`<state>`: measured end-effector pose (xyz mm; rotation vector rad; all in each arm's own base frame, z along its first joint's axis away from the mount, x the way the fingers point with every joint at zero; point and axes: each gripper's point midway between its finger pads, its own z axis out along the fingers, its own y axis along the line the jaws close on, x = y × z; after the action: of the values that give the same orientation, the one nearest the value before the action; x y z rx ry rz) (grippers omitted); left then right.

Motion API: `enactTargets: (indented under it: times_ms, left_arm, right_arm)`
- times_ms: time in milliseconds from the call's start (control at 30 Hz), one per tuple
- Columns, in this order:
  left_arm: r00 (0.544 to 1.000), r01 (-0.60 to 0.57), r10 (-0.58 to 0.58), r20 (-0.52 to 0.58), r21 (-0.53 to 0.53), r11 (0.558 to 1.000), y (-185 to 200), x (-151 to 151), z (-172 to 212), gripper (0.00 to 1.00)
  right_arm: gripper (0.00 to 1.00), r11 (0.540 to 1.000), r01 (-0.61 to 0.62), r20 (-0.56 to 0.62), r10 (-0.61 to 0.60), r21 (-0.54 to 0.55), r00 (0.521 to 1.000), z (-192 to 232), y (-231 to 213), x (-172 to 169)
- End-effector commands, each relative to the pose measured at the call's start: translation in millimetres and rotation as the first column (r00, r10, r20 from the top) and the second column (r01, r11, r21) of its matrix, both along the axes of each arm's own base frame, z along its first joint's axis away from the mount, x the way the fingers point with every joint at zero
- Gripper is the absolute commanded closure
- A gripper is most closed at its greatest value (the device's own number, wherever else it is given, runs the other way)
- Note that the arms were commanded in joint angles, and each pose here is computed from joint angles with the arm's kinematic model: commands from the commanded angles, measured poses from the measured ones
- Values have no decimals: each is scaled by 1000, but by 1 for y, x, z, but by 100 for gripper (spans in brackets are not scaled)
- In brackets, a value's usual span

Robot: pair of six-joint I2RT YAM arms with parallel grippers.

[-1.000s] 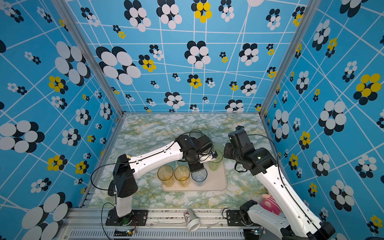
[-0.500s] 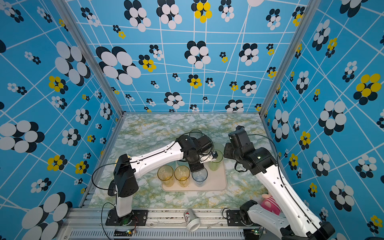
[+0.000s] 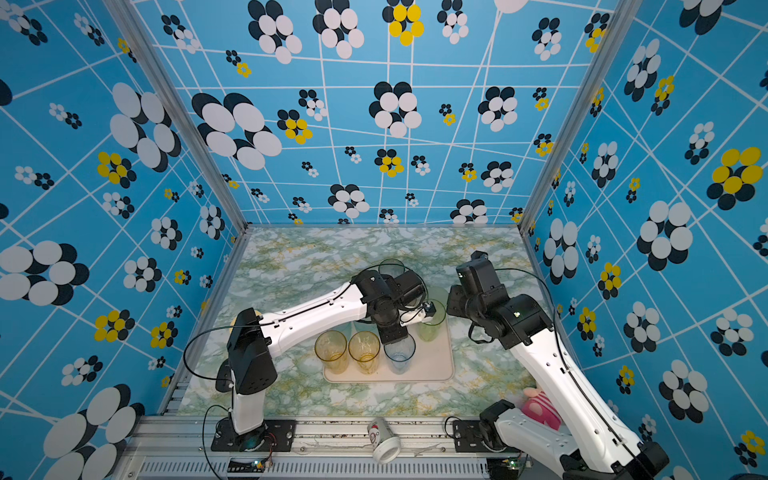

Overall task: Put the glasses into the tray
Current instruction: 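Lower the clear cup onto the tray beside the blue-rimmed cup and open the left gripper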

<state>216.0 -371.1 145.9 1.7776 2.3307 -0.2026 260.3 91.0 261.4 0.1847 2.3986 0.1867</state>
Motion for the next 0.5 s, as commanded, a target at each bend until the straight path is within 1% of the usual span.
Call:
enactTargets:
  times_ms: [0, 467]
  left_arm:
    - [1000, -2, 2, 7, 9, 1000, 5, 2, -1, 80]
    - [1000, -4, 4, 23, -8, 1000, 6, 3, 8, 80]
  right_arm:
    - [61, 1000, -9, -12, 9, 0, 1000, -5, 1, 0]
    - [60, 1000, -9, -12, 9, 3, 1000, -5, 1, 0]
